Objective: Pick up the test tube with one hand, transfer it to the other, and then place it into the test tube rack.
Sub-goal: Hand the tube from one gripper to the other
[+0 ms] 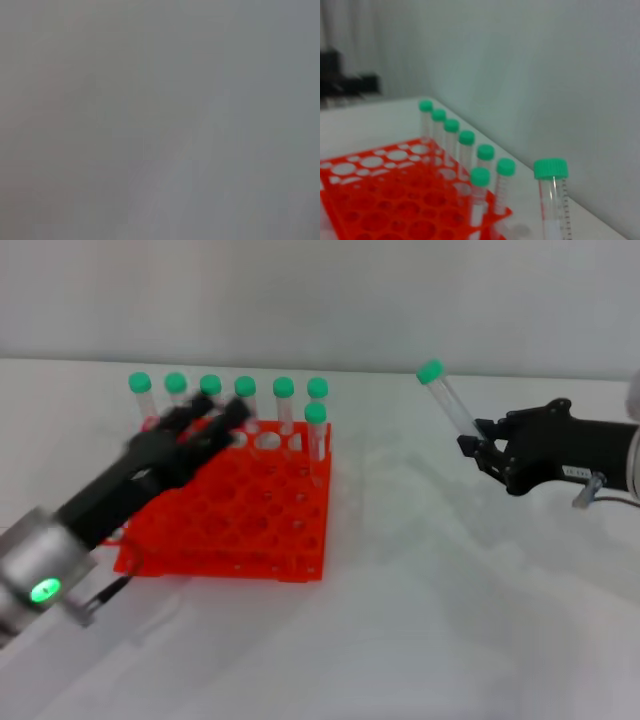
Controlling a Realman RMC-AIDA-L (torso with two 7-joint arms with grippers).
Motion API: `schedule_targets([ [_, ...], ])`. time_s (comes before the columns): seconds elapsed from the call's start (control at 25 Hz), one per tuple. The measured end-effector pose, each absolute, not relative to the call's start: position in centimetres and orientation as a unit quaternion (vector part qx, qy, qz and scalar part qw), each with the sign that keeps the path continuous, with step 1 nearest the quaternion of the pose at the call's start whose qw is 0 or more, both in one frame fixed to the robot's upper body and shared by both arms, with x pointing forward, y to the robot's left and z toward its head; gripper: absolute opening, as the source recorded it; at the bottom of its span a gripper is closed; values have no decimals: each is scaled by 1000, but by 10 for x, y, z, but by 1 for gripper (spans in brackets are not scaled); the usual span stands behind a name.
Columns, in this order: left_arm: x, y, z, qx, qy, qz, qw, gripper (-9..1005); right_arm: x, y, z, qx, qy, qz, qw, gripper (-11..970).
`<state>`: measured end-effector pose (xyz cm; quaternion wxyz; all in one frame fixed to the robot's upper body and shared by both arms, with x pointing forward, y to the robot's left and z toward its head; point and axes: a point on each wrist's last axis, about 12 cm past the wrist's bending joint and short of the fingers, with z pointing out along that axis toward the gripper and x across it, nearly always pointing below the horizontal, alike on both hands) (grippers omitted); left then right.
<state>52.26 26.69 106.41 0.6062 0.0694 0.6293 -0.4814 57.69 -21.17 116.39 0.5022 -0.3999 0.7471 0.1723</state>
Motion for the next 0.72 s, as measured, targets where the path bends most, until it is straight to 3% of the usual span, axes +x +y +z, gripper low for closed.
schedule_targets([
  [0.36, 566, 215, 1081, 158, 660, -506, 532, 731, 576, -208, 1146, -413, 728, 209, 507, 237],
  [0.72, 577, 201, 1082, 178, 675, -490, 522, 722, 576, -198, 1148, -424, 718, 215, 508, 250],
])
